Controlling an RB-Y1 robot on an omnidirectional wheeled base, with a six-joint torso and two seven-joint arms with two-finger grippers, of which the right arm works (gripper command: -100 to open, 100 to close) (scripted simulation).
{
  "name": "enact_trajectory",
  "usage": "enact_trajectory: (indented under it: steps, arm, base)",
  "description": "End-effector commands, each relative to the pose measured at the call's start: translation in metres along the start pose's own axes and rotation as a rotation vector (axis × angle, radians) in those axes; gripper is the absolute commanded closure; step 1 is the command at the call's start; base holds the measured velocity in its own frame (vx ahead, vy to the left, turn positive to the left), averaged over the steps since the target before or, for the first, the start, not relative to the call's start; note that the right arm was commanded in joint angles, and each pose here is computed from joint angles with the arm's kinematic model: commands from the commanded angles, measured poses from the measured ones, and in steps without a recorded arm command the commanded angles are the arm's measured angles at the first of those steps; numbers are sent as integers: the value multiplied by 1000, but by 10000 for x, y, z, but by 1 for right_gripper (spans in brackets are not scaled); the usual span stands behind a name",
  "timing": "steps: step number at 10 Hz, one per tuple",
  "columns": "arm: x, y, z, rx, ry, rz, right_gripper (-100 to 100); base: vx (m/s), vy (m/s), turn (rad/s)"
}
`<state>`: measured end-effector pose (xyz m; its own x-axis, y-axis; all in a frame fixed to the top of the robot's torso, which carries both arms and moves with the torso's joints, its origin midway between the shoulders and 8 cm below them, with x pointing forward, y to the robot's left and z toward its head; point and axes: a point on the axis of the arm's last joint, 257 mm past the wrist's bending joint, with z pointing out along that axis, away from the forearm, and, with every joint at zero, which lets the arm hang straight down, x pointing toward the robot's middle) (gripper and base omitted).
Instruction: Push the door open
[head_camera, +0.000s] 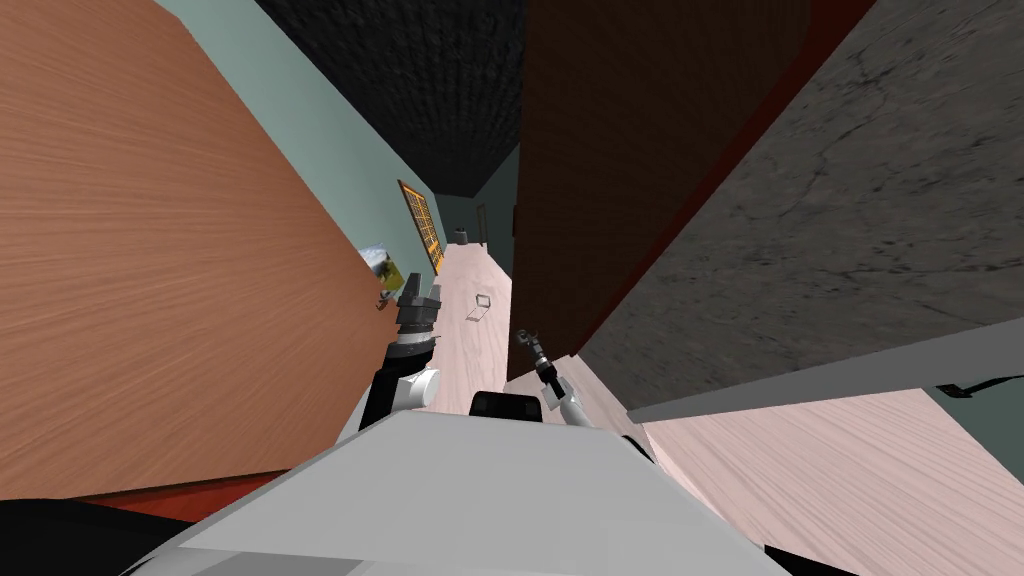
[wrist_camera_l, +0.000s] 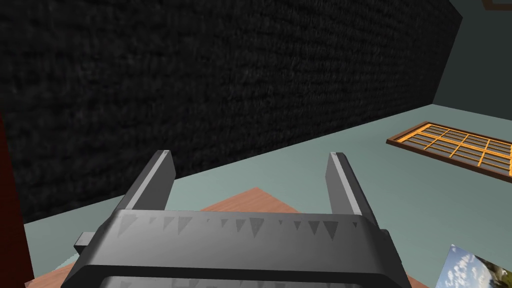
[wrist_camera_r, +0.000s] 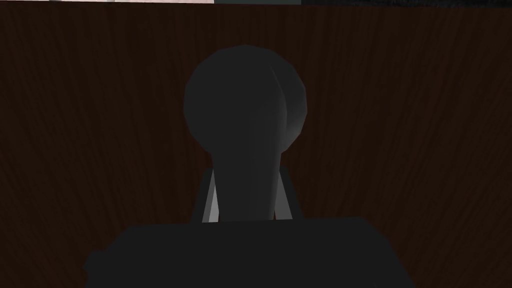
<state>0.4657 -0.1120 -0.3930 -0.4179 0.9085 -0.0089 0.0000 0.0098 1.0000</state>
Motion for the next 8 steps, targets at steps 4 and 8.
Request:
enact_trajectory:
  steps: [4, 8]
  arm:
    - [-255, 36, -2, -8, -49, -13, 100]
    - [-373, 35, -25, -7, -80, -16, 100]
  base:
    - [103, 82, -36]
    - [87, 70, -22]
